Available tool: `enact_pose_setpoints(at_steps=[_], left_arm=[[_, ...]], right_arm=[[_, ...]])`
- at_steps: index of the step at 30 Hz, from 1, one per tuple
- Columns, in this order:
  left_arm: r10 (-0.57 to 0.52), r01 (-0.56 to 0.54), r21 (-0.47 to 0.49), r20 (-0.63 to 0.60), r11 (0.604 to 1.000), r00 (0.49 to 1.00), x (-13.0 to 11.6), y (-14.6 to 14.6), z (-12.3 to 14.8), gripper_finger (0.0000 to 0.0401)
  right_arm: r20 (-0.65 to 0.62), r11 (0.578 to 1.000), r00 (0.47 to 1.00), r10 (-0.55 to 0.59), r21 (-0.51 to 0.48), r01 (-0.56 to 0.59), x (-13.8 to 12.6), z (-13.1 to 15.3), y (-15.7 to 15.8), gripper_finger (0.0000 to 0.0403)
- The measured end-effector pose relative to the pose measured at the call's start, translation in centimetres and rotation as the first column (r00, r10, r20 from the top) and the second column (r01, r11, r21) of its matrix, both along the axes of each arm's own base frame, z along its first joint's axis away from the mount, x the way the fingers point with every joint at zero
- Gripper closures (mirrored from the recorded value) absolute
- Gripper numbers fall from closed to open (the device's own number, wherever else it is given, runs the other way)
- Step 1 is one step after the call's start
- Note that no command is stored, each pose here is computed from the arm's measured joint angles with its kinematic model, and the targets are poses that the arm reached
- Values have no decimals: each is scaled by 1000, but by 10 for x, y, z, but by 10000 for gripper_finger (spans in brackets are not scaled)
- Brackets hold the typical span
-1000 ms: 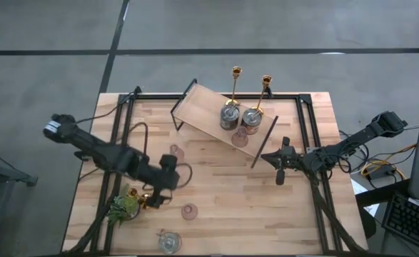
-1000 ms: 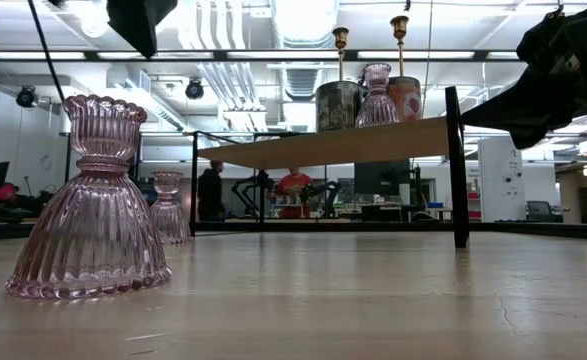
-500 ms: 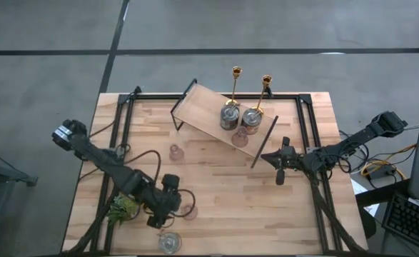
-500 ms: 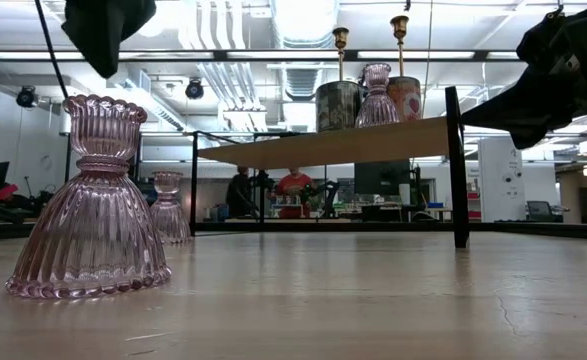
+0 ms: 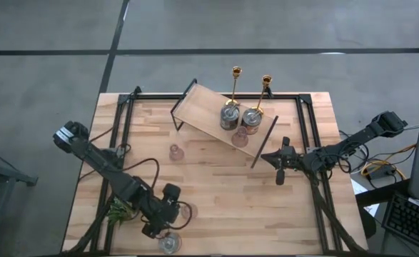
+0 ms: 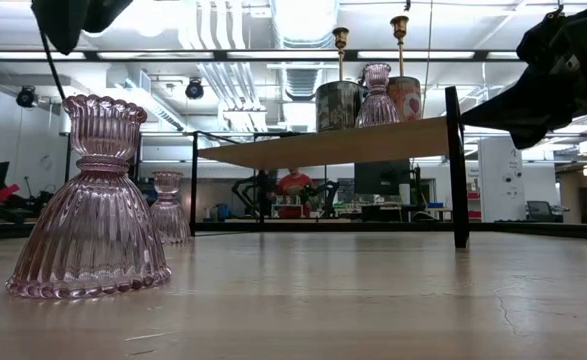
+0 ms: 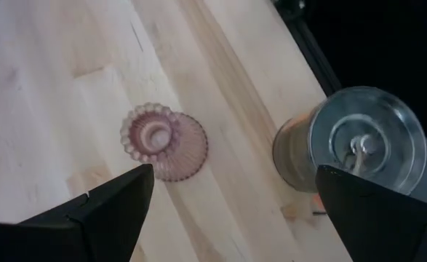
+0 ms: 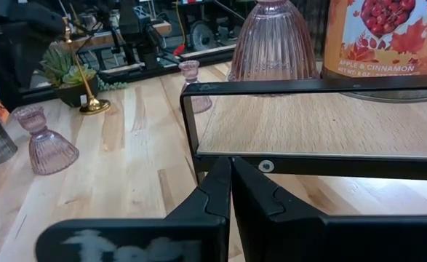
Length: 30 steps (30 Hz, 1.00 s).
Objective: Pick & Place candle stick holders
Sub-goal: Put the silver scented candle on the shelf aligned with the other silver scented candles
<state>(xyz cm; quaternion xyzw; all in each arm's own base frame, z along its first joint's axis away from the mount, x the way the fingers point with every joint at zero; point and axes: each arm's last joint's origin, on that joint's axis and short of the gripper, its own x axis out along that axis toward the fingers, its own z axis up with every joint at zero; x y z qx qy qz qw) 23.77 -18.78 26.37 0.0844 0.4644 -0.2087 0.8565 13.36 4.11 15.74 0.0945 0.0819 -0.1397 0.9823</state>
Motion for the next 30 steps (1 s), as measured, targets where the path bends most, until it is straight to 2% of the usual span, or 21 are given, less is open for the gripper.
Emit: enact_pose_setpoints(at_steps=[3, 6, 9, 16, 24, 30], left_arm=[[0, 0, -19, 7, 1000, 1000, 1, -1, 1, 16], [-24, 22, -97, -23, 995, 999, 1, -4, 2, 16], [-33, 34, -120, 6, 992, 999, 3, -6, 4, 16], [-73, 72, -110, -3, 991, 997, -3, -13, 2, 16], [-50, 48, -122, -12, 991, 999, -10, -22, 1, 12], [-22, 16, -116, -45, 993, 999, -5, -28, -11, 3]], right_arm=[[0, 1000, 1000, 0, 0, 0, 0, 0, 0, 394], [0, 1000, 1000, 0, 0, 0, 0, 0, 0, 394], [0, 1000, 1000, 0, 0, 0, 0, 0, 0, 394], [0, 1000, 1000, 0, 0, 0, 0, 0, 0, 394], [0, 1000, 1000, 0, 0, 0, 0, 0, 0, 394], [0, 1000, 1000, 0, 0, 0, 0, 0, 0, 394]])
